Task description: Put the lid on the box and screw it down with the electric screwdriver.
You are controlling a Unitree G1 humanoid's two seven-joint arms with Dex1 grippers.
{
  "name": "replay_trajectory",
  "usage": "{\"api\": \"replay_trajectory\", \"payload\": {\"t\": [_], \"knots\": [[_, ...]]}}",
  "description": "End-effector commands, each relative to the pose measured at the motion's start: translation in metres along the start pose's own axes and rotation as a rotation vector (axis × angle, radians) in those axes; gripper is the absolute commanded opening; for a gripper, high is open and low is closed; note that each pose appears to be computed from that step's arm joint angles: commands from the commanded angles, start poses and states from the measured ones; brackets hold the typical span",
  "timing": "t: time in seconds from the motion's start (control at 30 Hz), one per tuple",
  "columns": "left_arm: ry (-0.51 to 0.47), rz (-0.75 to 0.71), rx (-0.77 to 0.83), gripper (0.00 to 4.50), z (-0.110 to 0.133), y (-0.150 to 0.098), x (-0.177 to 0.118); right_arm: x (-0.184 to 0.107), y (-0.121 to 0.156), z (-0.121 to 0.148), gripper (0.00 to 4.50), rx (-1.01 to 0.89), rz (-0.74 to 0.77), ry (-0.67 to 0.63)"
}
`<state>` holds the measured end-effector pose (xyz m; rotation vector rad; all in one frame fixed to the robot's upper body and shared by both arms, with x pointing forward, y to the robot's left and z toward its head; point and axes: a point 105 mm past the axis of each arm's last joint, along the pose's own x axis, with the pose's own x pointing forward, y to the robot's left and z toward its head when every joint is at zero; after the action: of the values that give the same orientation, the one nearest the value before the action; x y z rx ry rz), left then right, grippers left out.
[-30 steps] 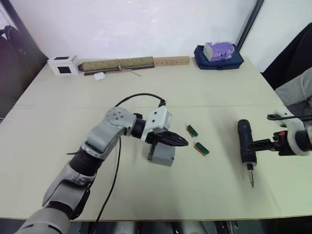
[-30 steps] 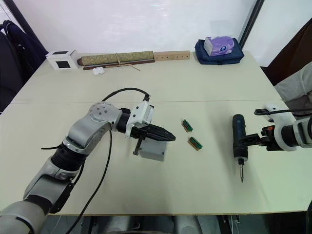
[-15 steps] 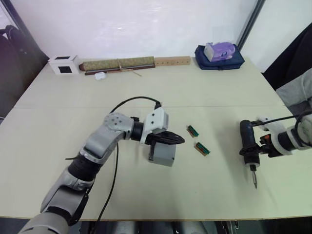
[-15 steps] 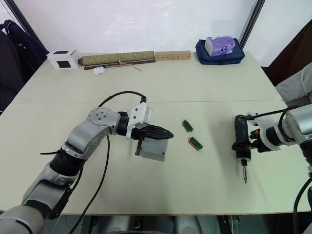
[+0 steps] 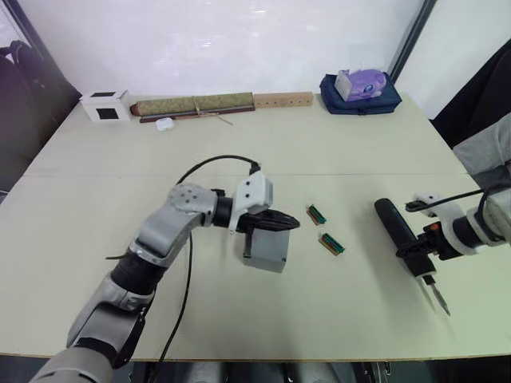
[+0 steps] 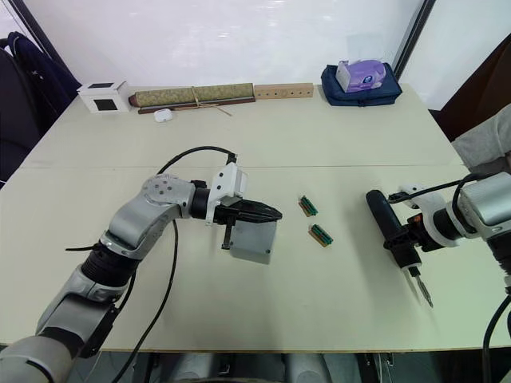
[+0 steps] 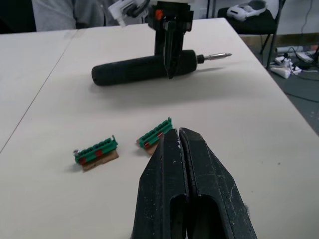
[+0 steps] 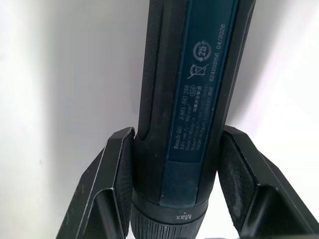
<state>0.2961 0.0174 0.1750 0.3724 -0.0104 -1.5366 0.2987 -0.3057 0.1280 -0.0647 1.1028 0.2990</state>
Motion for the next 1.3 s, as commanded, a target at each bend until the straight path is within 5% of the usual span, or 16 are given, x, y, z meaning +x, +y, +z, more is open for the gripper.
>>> {"api": "replay_trajectory", "payload": {"t": [0.03, 0.13, 0.2, 0.37, 0.57, 0.77, 1.3], "knots": [[-0.041, 0.064, 0.011, 0.00, 0.013, 0.018, -0.015, -0.063, 0.011, 0.095, 1.82, -0.043, 0.056, -0.585], [-0.033, 0.105, -0.032, 0.00, 0.010, 0.028, -0.030, -0.124, 0.035, 0.139, 1.82, 0.006, 0.172, -1.116], [-0.016, 0.113, -0.047, 0.00, 0.006, 0.029, -0.037, -0.126, 0.046, 0.136, 1.82, 0.025, 0.119, -1.199], [0.041, 0.115, -0.087, 0.00, -0.004, 0.027, -0.050, -0.129, 0.117, 0.119, 1.82, -0.033, 0.394, -1.384], [0.091, 0.058, -0.134, 0.00, -0.011, 0.010, -0.047, -0.105, 0.181, 0.094, 1.82, -0.117, 0.454, -1.420], [0.120, 0.023, -0.164, 0.00, -0.022, 0.003, -0.042, -0.087, 0.207, 0.080, 1.82, -0.113, 0.535, -1.397], [0.273, 0.000, -0.116, 0.00, -0.060, -0.015, -0.028, -0.051, 0.216, 0.074, 1.82, -0.218, 0.424, -1.352]]}}
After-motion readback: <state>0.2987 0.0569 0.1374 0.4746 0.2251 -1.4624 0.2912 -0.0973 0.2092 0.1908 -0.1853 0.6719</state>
